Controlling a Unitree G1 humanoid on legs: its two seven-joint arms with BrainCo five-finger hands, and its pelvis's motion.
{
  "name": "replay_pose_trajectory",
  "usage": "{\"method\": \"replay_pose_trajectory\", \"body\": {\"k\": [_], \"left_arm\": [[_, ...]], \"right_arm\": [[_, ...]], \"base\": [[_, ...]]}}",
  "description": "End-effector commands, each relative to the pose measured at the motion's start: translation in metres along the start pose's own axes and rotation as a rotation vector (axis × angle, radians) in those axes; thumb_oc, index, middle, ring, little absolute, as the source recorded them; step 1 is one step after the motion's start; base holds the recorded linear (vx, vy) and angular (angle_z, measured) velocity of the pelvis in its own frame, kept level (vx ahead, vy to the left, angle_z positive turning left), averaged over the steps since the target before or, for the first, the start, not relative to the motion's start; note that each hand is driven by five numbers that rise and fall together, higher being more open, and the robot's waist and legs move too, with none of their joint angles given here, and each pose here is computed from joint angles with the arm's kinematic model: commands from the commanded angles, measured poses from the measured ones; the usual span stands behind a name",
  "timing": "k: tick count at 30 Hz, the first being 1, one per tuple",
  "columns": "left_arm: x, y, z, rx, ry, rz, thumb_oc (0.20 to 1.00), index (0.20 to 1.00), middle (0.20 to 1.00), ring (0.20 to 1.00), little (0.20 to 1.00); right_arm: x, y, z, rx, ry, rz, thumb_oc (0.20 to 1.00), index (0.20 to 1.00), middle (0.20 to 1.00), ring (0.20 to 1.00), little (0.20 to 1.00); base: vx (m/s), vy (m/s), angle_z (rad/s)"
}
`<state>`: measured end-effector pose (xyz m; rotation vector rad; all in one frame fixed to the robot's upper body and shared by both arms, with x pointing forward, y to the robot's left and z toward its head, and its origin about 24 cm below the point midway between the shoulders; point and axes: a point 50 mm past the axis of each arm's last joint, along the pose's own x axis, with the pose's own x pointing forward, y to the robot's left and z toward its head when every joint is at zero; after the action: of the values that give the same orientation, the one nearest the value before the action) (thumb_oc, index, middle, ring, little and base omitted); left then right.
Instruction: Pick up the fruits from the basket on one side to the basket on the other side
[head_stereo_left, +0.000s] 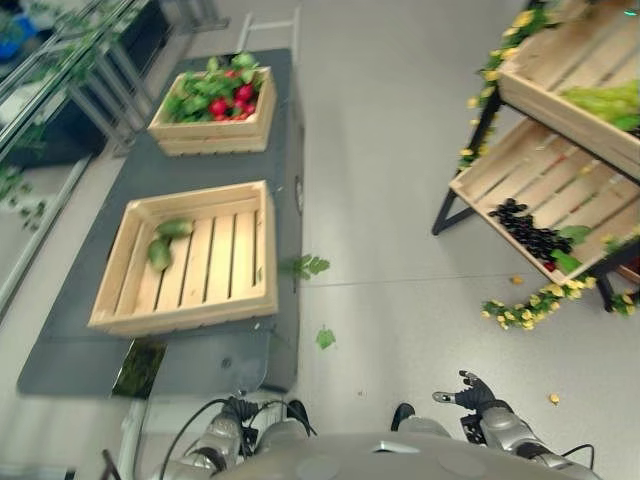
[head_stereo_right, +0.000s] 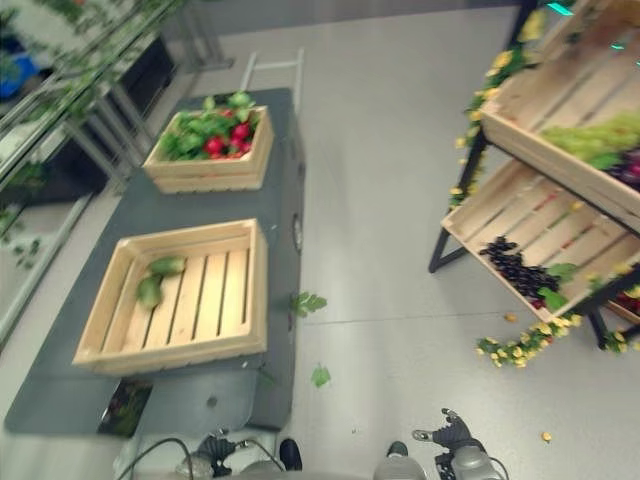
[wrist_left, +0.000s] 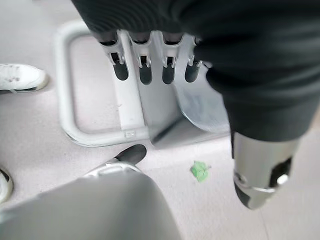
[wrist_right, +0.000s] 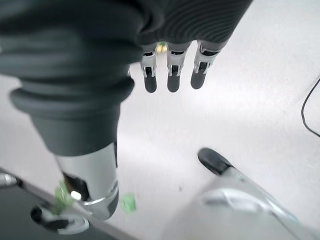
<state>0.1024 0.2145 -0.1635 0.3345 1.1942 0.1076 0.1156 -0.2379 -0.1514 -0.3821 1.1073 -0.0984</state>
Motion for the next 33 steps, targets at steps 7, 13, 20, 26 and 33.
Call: {"method": "replay_pose_trajectory", "body": {"k": [7,13,20,26,33], "left_arm": [[0.001,0.01,-0.007,-0.073,0.06,0.029,1.0,1.0,1.0,1.0,1.0],[0.003,0.021,0.004,-0.102,0.027,0.059,1.0,1.0,1.0,1.0,1.0],[0.004,0.025,0.011,-0.139,-0.009,0.074,1.0,1.0,1.0,1.0,1.0],[0.005,0.026,0.028,-0.111,-0.082,0.059,1.0,1.0,1.0,1.0,1.0],[0.004,0.023,0.038,-0.106,-0.132,0.028,1.0,1.0,1.0,1.0,1.0]], "right_arm": [[0.005,0.014,0.033,0.115,-0.052,0.019,1.0,1.0,1.0,1.0,1.0],[0.005,0.018,0.038,0.147,-0.058,0.024,1.0,1.0,1.0,1.0,1.0],[0.005,0.015,0.028,0.225,-0.012,-0.01,1.0,1.0,1.0,1.0,1.0],[0.005,0.007,0.025,0.305,-0.011,-0.041,1.0,1.0,1.0,1.0,1.0],[0.002,0.005,-0.006,0.329,0.09,-0.059,1.0,1.0,1.0,1.0,1.0]], "base": [[0.05,0.136,0.07],[0.04,0.085,0.07],[0.06,0.048,0.13],[0.01,0.078,0.19],[0.1,-0.027,0.87]]}}
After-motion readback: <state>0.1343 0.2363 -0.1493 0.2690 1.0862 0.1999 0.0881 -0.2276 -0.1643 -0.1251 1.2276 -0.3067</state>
